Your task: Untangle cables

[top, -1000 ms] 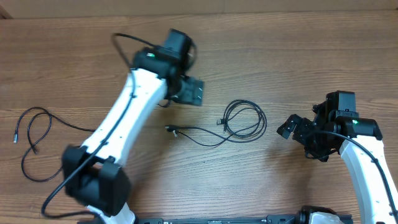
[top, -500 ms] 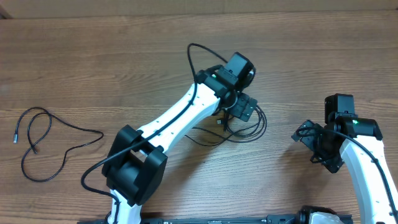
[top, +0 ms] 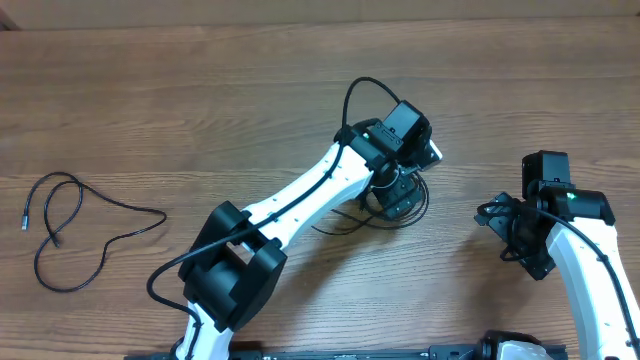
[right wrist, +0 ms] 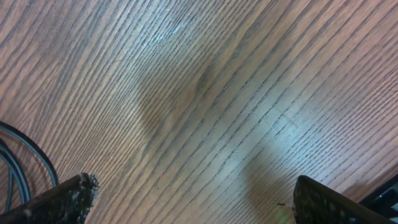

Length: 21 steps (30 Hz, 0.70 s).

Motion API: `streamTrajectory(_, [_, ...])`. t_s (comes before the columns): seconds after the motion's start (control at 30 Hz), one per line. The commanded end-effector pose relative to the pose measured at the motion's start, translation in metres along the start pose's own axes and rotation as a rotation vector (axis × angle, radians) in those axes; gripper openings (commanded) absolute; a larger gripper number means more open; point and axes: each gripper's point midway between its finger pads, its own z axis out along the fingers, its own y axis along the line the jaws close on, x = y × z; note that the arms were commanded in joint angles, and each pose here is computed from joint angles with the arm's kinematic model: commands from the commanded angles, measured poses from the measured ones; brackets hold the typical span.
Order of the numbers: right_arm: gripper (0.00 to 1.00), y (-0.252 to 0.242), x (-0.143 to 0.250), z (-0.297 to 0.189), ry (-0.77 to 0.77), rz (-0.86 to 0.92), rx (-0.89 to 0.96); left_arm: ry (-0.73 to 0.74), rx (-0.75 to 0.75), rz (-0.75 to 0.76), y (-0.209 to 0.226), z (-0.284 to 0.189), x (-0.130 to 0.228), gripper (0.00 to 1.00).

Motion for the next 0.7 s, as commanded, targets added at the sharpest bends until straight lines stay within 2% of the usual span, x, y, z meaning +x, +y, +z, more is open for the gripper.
streamTrajectory(0.0, [1.0,0.003,-0.009,-0.009,-0.042,0.014,-0.015,0.001,0.021,0.127,-0.011,0.006,-0.003,0.93])
streamTrajectory(0.37, [1.0,0.002,-0.008,-0.009,-0.037,0.013,-0.009,0.11,0.072,0.199,-0.039,0.06,0.018,0.92])
streamTrajectory(0.47, [1.0,0.002,-0.007,-0.009,-0.036,0.012,-0.009,0.13,0.043,0.224,-0.043,0.064,0.02,0.86])
streamTrajectory(0.5, [1.0,0.002,-0.007,-0.009,-0.035,0.012,-0.008,0.131,0.014,0.238,-0.043,0.065,0.018,0.78])
streamTrajectory(0.53, [1.0,0.002,-0.007,-0.009,-0.035,0.012,-0.008,0.131,0.002,0.244,-0.042,0.065,0.017,0.75])
streamTrajectory(0.67, [1.0,0.001,-0.006,-0.009,-0.032,0.011,-0.005,0.125,-0.02,0.253,-0.042,0.066,0.014,0.71])
